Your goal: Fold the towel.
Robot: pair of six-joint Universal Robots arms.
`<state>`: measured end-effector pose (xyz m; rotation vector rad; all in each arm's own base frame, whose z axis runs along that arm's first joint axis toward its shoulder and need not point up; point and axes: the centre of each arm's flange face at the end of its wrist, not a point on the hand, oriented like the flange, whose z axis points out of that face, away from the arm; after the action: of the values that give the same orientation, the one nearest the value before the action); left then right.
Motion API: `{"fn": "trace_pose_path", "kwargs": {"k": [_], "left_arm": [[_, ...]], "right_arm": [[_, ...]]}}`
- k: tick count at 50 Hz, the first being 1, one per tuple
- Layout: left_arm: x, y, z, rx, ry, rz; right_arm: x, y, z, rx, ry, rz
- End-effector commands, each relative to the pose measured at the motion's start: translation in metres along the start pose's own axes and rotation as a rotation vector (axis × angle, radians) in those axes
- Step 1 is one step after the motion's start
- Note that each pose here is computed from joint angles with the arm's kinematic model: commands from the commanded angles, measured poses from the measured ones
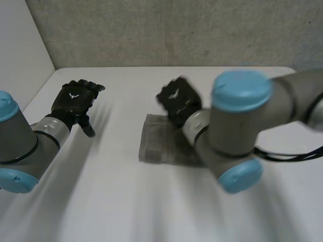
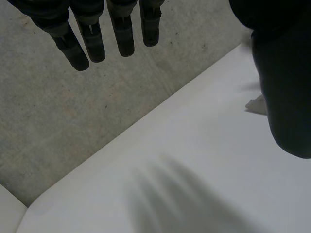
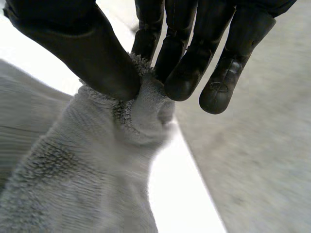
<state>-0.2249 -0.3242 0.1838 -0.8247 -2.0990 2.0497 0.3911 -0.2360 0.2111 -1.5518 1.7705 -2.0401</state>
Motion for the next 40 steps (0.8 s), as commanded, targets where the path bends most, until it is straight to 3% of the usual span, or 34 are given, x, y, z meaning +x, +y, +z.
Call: {"fn": "trace_pose_path", "kwargs": {"k": [1,8,12,16,26,40], "left_arm": [[0.0,0.001,0.0,-0.002,0.002,-0.001],[0.0,0.001,0.0,-0.002,0.002,-0.001],[0.0,0.001,0.0,-0.002,0.002,-0.001],[0.001,0.001,0.0,-0.003,0.004,-0.001],[0.005,0.0,-0.001,-0.001,0.015,0.0],[0.008,0.002,-0.003,-0.008,0.022,0.0]], "right_arm": [[-0.049,0.016,-0.002,-0.044,-0.108,-0.06],[-0.029,0.009,-0.007,-0.041,-0.058,-0.038],[0.008,0.001,-0.02,-0.045,0.027,0.048],[0.044,0.034,-0.03,-0.16,0.095,0.145],[0.05,0.132,-0.061,-0.431,0.076,0.224],[0.059,0.161,-0.058,-0.438,0.138,0.237]]}}
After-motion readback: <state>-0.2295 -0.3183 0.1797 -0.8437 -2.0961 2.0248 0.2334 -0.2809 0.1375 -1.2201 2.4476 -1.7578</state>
